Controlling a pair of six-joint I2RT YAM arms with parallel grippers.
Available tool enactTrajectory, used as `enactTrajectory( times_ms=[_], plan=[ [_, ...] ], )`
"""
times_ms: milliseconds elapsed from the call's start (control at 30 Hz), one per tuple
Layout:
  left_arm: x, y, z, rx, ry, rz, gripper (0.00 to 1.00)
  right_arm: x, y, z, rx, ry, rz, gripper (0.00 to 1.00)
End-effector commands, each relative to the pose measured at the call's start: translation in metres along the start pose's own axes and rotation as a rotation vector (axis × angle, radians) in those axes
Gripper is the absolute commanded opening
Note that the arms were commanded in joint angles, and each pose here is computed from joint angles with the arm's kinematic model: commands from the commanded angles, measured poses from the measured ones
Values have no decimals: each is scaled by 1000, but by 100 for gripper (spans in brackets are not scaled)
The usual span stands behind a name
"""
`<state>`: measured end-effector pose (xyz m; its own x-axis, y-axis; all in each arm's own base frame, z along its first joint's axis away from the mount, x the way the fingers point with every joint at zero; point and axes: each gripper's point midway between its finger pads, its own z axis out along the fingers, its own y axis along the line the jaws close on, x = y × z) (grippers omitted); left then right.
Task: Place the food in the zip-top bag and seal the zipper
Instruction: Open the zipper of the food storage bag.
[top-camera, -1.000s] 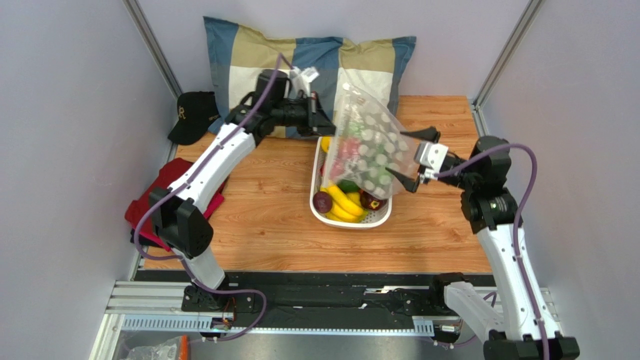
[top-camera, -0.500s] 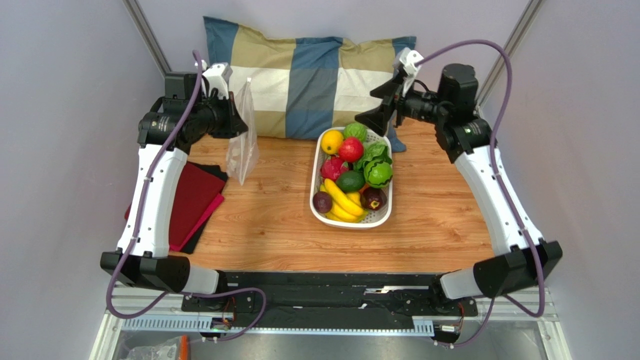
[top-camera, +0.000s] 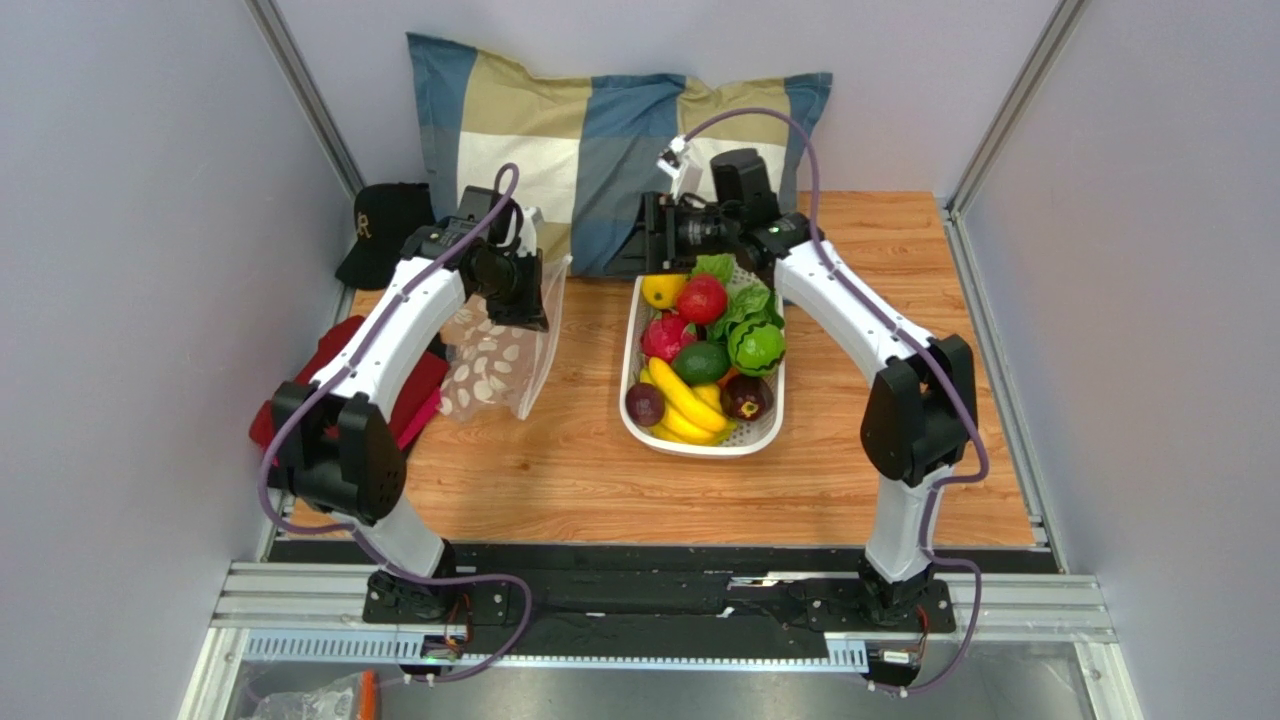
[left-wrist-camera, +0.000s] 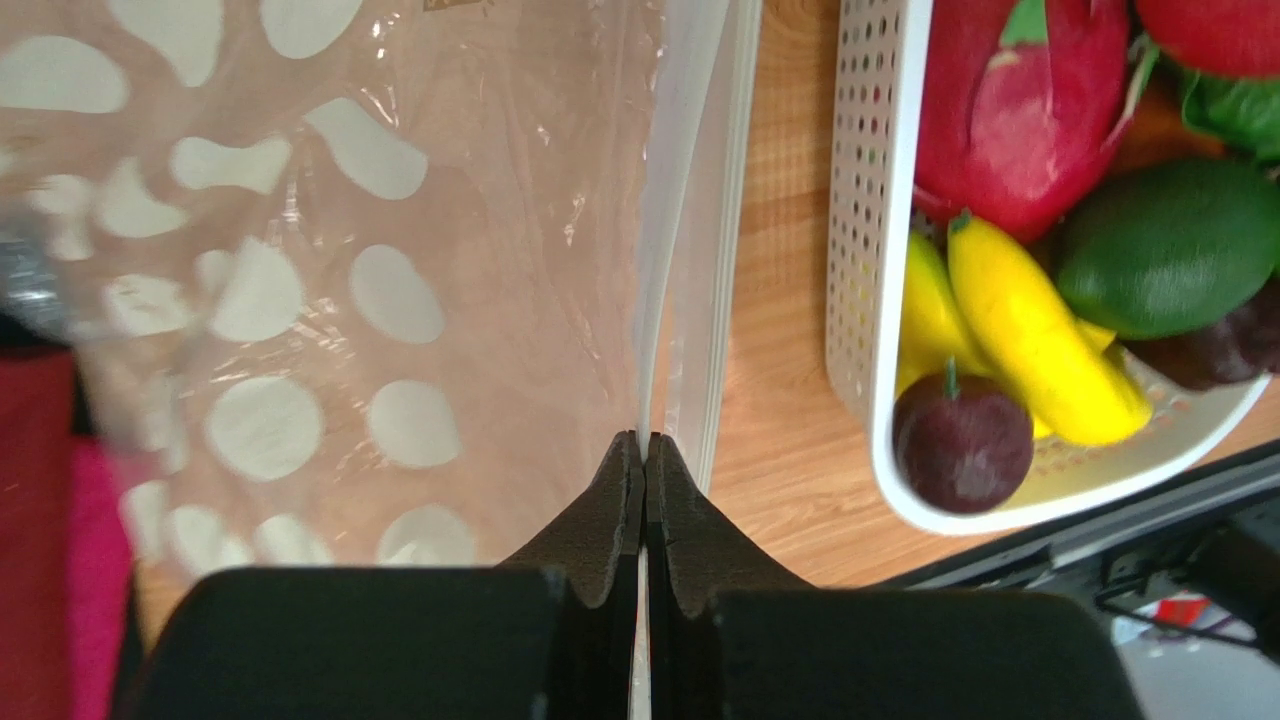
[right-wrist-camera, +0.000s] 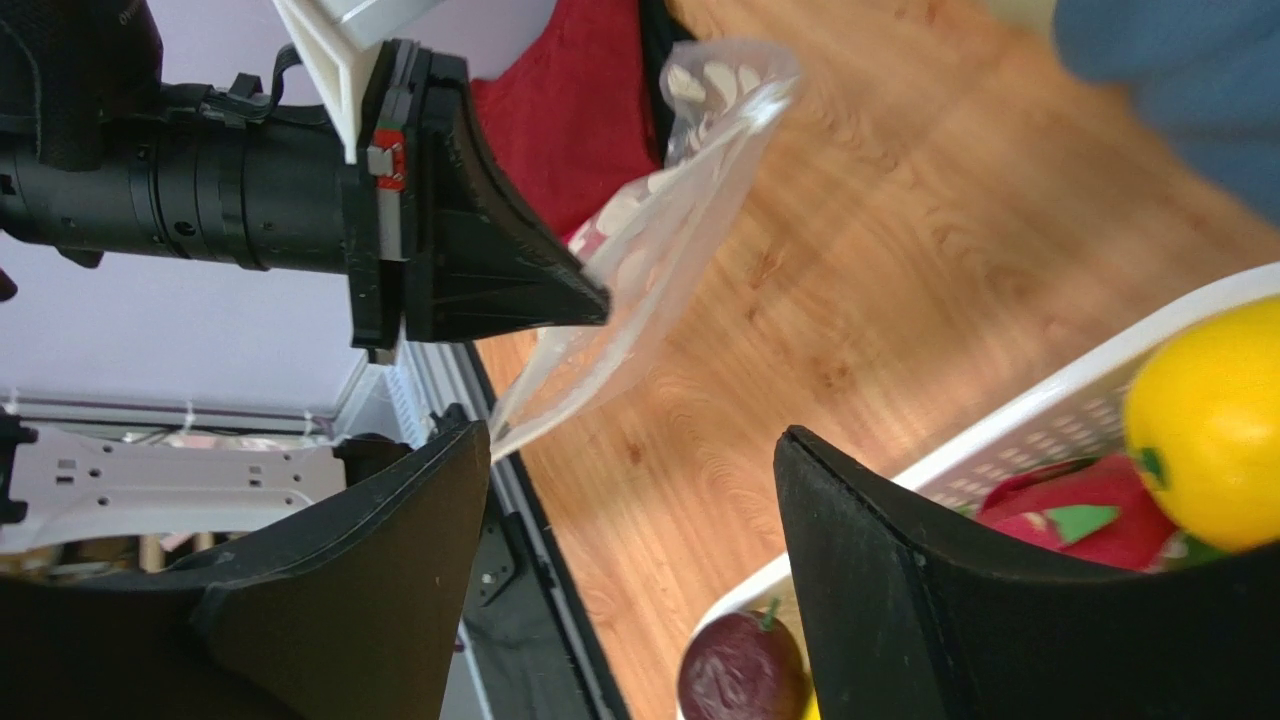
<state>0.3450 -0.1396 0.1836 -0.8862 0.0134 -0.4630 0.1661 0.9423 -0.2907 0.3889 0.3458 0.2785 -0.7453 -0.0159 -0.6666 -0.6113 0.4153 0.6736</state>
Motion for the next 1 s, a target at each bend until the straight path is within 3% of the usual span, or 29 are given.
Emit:
enactTrajectory(
  times_ms=[0,267,533,767,967],
  plan=[
    [-38,-26,6,101,-82,-136,0,-11,24,23,5,-43,94,74],
    [-54,-49,3,219,-136,-167,0,14,0,58,101,-17,217,74],
    [-56,-44,-3,276,-123,-264,0,45,-14,67,137,28,271,68],
    [-58,-51,-14,357,-145,-244,0,48,-14,66,122,17,257,57],
    [-58,-52,-14,371,-144,-237,0,39,-11,78,83,-3,261,57]
  ],
)
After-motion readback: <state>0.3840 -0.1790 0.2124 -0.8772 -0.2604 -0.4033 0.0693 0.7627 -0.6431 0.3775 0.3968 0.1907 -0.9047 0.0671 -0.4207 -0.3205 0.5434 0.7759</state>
